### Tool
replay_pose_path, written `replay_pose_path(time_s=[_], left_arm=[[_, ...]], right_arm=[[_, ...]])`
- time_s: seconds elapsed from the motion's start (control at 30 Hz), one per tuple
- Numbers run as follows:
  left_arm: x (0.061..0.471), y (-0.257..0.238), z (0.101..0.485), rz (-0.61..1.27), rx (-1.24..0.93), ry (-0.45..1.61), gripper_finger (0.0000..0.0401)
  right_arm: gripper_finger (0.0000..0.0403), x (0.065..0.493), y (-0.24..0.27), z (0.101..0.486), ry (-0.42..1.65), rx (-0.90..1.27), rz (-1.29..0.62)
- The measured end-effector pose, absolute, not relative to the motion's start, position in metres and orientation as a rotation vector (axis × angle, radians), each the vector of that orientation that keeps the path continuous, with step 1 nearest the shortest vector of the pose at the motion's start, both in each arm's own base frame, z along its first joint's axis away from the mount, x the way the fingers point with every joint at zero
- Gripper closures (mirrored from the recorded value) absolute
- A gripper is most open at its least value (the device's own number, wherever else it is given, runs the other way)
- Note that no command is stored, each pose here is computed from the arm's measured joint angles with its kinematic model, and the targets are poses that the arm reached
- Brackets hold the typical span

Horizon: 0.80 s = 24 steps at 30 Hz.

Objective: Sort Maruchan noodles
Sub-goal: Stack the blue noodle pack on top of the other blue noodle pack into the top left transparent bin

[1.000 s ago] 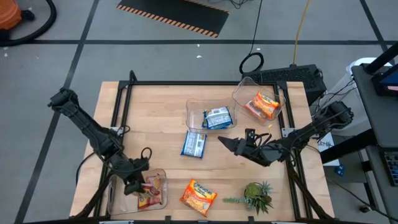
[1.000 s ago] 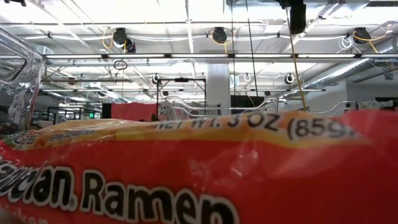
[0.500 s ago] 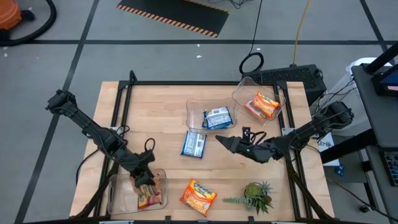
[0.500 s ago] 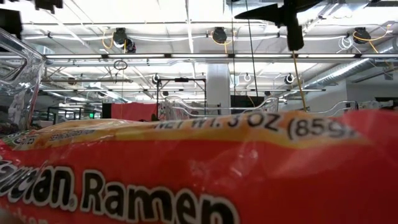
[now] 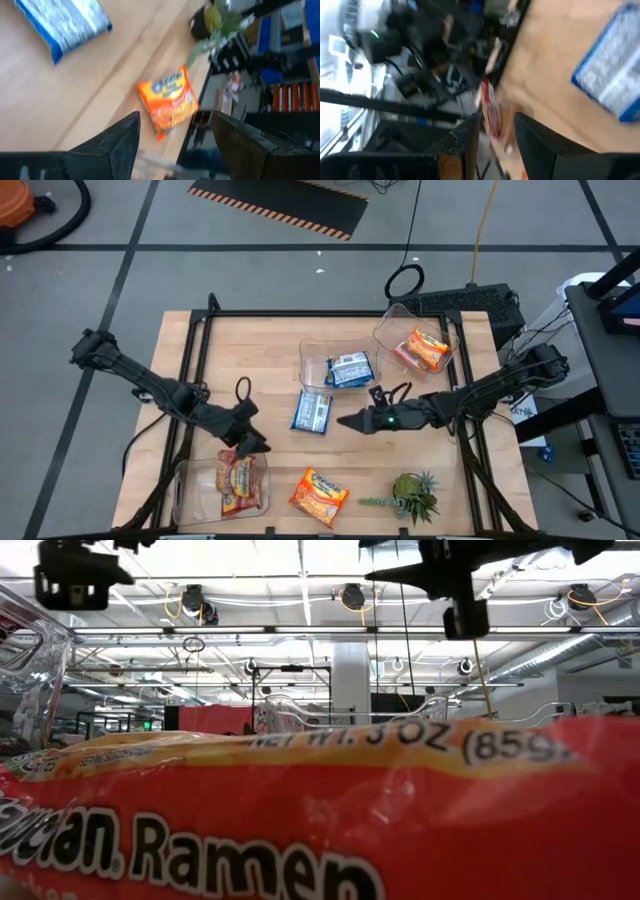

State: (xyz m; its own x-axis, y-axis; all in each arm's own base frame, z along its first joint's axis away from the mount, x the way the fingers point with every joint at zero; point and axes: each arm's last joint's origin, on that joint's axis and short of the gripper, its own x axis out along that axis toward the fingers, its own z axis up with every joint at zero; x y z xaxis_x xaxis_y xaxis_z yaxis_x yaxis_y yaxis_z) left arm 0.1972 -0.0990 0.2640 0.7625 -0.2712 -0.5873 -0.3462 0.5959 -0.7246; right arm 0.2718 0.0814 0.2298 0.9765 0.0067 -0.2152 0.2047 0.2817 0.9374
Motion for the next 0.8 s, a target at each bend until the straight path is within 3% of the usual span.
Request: replay_pose_path(time_s=[0.33,0.8], left_arm=[[0.203,-0.085,0.268,0.130,-0.947,0.692,0.0153],[0.207,-0.060,0.263,0.149,-0.778,0.743,0.0153]], right_arm=[[0.0284,0.267,0.080,0.212,0.378,1.371,-0.239],[0.0284,0.273,0.054,0.213,0.238,1.451,-0.374]])
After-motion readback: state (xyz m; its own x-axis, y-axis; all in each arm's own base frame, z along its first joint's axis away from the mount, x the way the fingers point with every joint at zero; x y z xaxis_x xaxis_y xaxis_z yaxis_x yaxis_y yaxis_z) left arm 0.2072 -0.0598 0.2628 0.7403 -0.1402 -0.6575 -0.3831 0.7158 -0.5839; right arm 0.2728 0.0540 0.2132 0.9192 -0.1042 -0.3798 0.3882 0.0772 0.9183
